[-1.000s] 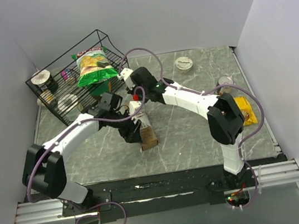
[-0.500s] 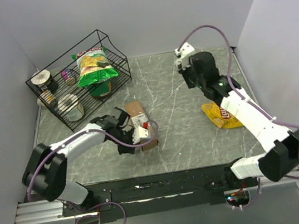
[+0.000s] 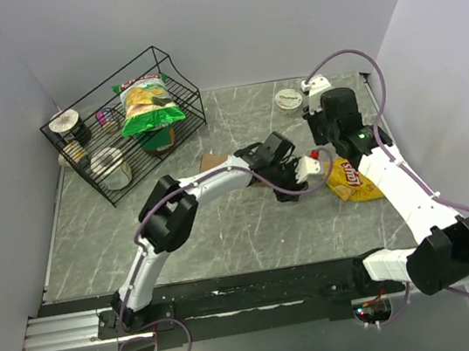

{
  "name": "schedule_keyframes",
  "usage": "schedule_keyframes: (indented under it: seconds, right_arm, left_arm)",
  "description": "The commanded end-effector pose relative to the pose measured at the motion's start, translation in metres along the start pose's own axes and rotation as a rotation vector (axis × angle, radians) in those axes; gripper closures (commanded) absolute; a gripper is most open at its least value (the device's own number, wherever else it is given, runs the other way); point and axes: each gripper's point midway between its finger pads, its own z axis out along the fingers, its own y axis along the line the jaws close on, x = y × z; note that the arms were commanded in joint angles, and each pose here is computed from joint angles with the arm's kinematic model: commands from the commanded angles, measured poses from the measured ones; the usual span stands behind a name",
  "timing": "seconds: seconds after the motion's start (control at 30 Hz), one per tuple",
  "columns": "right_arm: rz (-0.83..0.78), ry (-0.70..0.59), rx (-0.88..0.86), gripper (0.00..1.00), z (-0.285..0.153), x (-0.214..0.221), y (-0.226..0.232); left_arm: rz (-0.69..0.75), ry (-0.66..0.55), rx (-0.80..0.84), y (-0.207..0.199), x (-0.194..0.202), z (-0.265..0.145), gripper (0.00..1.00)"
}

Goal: Unpack the express box

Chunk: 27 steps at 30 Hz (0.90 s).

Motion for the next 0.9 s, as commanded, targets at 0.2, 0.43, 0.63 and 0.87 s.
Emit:
schedule_keyframes:
  seconds: [0.2,0.43,0.63,0.87]
  right_arm:
    - [0.112,-0.076,0.081,1.00,-0.029,-0.004,-0.038]
    - [0.159,-0.036,0.056,1.00,-0.032,0.019,-0.038]
    - [0.177,-0.015,0.006,1.00,-0.031,0.026,-0.028]
    - [0.178,0.007,-0.004,1.00,-0.031,0.033,-0.026]
  left_arm:
    - [0.011,-0.146,-0.109,0.004,-0.050,-0.123,0.02]
    - [0.005,-0.065,-0.240,0.074,0.020,-0.190,0.04]
    - [0.014,-0.079,-0.154,0.104,0.042,-0.190,0.03]
    - [-0.114,-0.079,0.016,0.112,0.058,-0.165,0.03]
